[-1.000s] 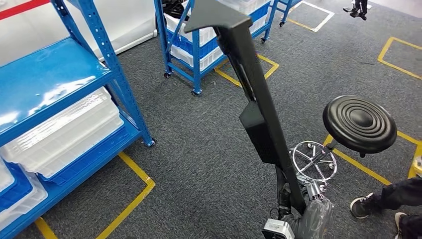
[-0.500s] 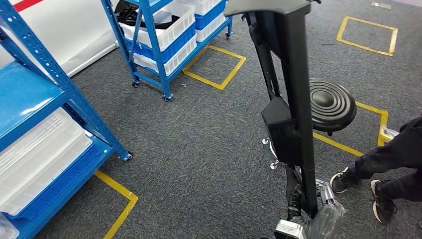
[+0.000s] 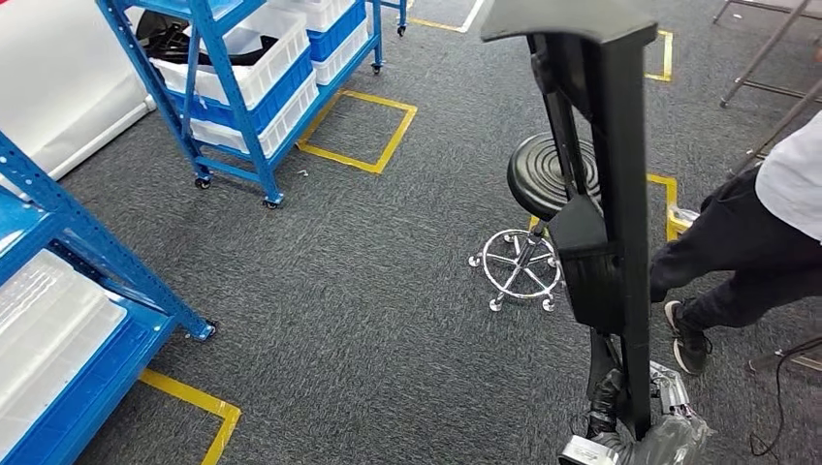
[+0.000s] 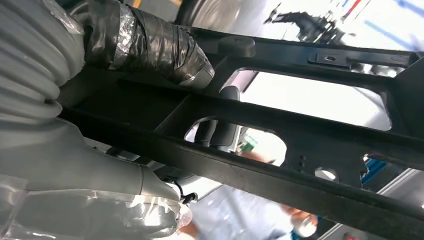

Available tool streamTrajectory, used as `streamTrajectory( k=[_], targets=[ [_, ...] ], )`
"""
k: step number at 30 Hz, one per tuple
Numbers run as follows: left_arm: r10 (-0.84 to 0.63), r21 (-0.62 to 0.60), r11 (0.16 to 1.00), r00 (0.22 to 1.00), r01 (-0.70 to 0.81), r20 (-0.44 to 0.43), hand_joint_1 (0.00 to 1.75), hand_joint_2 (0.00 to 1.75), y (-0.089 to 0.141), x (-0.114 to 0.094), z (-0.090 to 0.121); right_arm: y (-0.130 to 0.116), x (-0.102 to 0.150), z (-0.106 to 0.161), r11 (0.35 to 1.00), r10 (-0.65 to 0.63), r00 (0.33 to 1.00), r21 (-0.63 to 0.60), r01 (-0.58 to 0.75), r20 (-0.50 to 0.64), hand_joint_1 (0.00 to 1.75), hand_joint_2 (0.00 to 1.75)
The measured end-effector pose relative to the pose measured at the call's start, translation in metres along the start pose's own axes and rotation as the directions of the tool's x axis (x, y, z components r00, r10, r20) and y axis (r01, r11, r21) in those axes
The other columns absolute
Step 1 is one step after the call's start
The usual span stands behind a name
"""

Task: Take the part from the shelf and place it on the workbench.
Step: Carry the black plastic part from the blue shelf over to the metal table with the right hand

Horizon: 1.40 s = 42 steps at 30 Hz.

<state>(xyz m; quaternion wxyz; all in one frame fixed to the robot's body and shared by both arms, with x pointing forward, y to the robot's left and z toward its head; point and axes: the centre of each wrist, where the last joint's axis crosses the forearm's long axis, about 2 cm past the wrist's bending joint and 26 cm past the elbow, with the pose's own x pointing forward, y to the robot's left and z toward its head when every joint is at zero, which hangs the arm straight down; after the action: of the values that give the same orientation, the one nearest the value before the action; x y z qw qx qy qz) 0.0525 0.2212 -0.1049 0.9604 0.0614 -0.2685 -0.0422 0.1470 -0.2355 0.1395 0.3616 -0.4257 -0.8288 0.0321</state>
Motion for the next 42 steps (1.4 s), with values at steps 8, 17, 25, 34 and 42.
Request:
streamTrajectory(
  k=[8, 17, 25, 34, 42],
  targets=[
    [0.004, -0.013, 1.0, 1.0, -0.004, 0.021, 0.0, 1.75, -0.0011, 0.0033, -0.0011, -0.0047, -0.0016, -0.0012, 0.999, 0.014, 1.0, -0.028, -0.015, -0.008, 1.75, 1.75],
    [0.001, -0.014, 1.0, 1.0, -0.001, 0.012, 0.0, 1.75, -0.0014, -0.0005, 0.0006, -0.0058, -0.0021, -0.0021, 0.999, 0.022, 1.0, -0.038, -0.023, -0.016, 1.75, 1.75],
    [-0.009, -0.025, 1.0, 1.0, 0.009, 0.005, 0.0, 1.75, -0.0011, 0.0016, -0.0005, -0.0067, -0.0036, -0.0028, 0.999, 0.029, 0.999, -0.042, -0.03, -0.018, 1.75, 1.75],
    [-0.009, -0.032, 0.999, 1.0, 0.009, 0.005, 0.0, 1.75, -0.0014, 0.0005, 0.0, -0.007, -0.0041, -0.0031, 0.999, 0.03, 0.999, -0.044, -0.03, -0.018, 1.75, 1.75],
    [-0.011, -0.033, 0.999, 1.0, 0.012, 0.013, 0.0, 1.75, -0.0015, 0.0018, -0.0004, -0.0086, -0.0042, -0.003, 0.998, 0.027, 0.999, -0.053, -0.028, -0.024, 1.75, 1.75]
  ],
)
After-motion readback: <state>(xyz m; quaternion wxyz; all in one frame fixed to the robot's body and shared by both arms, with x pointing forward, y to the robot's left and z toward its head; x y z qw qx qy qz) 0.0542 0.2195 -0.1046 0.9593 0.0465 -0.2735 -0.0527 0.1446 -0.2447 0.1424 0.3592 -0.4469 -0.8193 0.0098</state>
